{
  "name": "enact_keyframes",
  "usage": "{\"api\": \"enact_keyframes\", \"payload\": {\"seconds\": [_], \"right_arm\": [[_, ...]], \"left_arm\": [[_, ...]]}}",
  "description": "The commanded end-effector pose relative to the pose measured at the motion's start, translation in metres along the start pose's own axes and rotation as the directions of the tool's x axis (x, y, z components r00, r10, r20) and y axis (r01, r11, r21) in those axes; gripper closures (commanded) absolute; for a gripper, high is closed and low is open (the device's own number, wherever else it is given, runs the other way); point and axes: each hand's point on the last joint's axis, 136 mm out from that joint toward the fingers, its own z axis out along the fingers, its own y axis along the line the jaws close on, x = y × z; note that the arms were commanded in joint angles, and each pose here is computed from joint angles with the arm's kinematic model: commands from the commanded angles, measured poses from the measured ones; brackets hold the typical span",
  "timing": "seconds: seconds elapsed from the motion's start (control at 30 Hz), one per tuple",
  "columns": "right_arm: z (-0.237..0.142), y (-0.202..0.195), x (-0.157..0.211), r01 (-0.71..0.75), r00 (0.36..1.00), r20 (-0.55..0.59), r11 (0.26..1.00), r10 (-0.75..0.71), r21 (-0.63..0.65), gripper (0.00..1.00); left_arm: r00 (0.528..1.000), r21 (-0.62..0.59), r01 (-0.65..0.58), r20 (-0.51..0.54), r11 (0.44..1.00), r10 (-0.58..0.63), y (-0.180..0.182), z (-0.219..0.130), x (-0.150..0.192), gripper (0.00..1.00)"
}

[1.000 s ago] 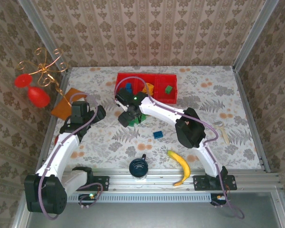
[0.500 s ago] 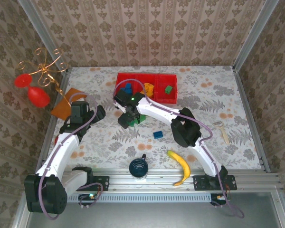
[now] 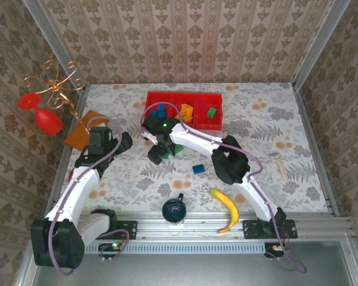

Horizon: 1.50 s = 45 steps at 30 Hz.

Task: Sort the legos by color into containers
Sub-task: Pick up the lego from the center of the table.

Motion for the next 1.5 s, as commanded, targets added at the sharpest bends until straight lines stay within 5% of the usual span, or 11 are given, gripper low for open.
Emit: {"api": "enact_keyframes", "payload": {"seconds": [0.0,0.67,1.47], "right_arm": [[0.001,0.012,0.004,0.043,0.999,-0.025,0.998,-0.045,-0.055,0.00],[0.023,0.021,0.021,0.087,0.987,-0.128,0.993,-0.097,-0.076,0.27],[0.018,0.032,0.024,0.024,0.994,-0.103,0.999,-0.028,-0.042,0.76]], "left_arm": [[1.000,0.008,0.023,0.001,1.000,-0.023,0.000,0.000,-0.001,0.00],[1.000,0.005,0.029,-0.003,1.000,-0.029,0.002,0.001,0.001,0.00],[0.999,0.012,0.035,0.007,0.999,-0.035,0.003,-0.004,-0.002,0.00]]}}
